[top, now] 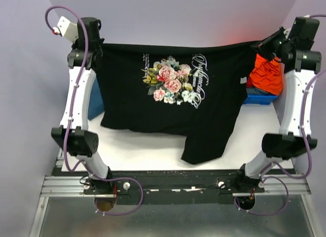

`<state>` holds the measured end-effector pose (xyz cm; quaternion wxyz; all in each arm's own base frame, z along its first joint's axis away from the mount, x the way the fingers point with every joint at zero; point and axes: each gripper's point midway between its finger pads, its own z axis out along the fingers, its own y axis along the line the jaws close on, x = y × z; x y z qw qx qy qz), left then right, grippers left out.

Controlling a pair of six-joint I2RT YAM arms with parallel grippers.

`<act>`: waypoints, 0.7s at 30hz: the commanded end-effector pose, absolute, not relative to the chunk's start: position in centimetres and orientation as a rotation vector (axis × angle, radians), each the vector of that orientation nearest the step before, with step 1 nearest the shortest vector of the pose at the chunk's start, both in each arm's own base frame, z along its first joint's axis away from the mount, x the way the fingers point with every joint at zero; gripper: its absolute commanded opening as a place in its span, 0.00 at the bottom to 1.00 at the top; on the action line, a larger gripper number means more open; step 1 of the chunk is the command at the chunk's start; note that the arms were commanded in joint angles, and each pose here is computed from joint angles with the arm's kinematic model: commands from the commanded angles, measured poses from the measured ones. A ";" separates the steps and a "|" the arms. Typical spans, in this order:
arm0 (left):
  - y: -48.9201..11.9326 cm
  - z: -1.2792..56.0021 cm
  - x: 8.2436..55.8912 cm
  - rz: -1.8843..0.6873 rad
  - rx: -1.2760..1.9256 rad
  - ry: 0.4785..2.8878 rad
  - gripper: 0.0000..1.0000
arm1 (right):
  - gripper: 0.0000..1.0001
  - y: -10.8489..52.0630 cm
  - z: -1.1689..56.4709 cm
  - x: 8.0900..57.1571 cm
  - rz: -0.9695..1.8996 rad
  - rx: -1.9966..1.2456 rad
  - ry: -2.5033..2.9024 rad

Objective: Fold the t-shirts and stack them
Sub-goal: Fold the flattened tshirt in 1/3 of the way

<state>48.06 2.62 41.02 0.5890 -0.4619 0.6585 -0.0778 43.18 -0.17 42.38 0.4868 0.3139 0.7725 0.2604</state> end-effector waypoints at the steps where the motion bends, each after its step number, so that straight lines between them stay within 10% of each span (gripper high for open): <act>1: 3.2 48.1 48.0 -0.231 -1.034 1.427 0.00 | 0.01 0.8 50.2 42.9 0.764 0.601 1.735; 9: 2.6 48.7 48.6 -0.331 -0.997 1.398 0.00 | 0.01 -1.1 50.8 42.7 0.837 0.590 1.688; 21: 1.0 28.5 45.9 -0.341 -1.132 1.656 0.00 | 0.01 -0.7 30.0 39.4 0.814 0.780 1.975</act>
